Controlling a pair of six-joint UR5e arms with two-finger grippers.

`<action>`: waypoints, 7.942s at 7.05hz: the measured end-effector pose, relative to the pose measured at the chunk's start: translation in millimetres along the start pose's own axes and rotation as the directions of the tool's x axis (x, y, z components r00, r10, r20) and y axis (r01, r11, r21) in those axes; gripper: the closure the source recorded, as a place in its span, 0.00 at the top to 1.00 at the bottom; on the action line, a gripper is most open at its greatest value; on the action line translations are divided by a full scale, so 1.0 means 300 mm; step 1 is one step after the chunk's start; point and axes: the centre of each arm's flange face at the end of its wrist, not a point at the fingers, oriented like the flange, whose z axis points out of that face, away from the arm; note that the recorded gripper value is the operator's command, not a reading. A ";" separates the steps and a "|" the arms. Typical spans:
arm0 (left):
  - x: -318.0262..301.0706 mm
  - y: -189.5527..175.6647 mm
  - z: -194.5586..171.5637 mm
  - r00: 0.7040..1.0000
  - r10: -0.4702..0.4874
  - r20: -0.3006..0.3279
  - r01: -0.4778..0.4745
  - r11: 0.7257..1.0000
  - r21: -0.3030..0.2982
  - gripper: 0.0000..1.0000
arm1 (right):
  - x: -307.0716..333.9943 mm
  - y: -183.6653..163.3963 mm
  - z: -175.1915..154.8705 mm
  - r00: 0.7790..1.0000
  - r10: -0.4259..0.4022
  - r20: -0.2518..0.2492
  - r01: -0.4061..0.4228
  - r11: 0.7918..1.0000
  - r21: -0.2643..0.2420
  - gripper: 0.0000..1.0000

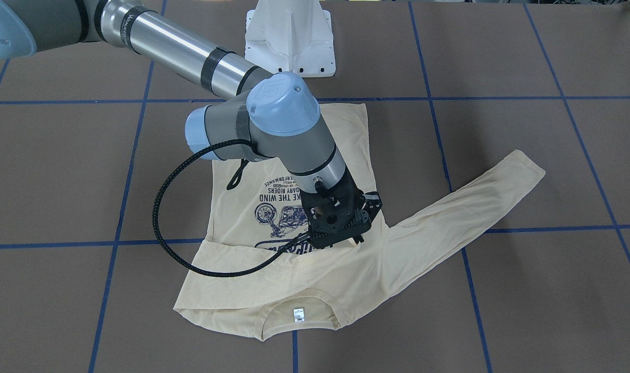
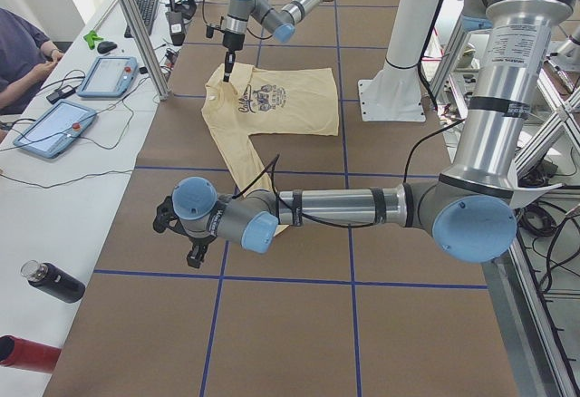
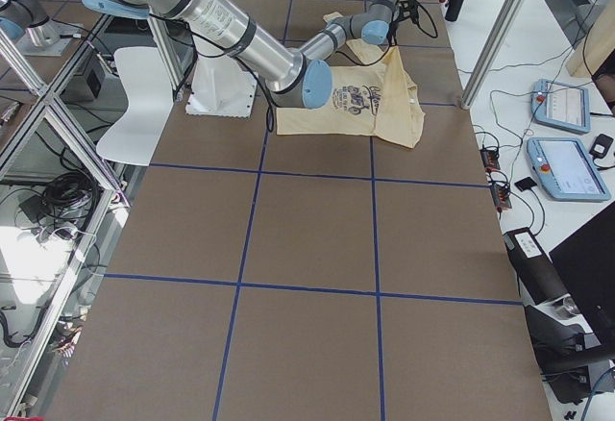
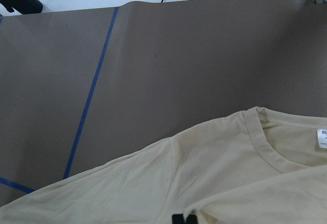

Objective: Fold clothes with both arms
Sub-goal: 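Lift the sleeve with the right gripper and lay it across the shirt toward the collar, then release the sleeve and withdraw the right gripper while the left gripper reaches the other cuff, then grasp the other sleeve cuff with the left gripper and lift it over the shirt, then lay the sleeve across the shirt chest with the left gripper and release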

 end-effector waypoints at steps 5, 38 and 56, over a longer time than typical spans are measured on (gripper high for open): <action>0.034 -0.061 -0.014 1.000 -0.024 -0.006 0.024 0.999 0.022 1.00 | -0.054 -0.008 -0.012 0.991 0.137 -0.002 -0.137 0.990 0.041 1.00; 0.835 0.497 0.431 0.956 -0.288 0.056 0.288 0.958 0.008 0.00 | 1.020 0.375 -0.664 0.941 -0.089 -0.327 -0.018 0.951 -0.310 1.00; 2.476 -0.477 0.591 0.733 -0.544 -0.408 0.562 0.823 -0.089 0.00 | 1.246 0.515 -0.725 0.921 -0.057 -0.385 -0.085 0.937 -0.340 1.00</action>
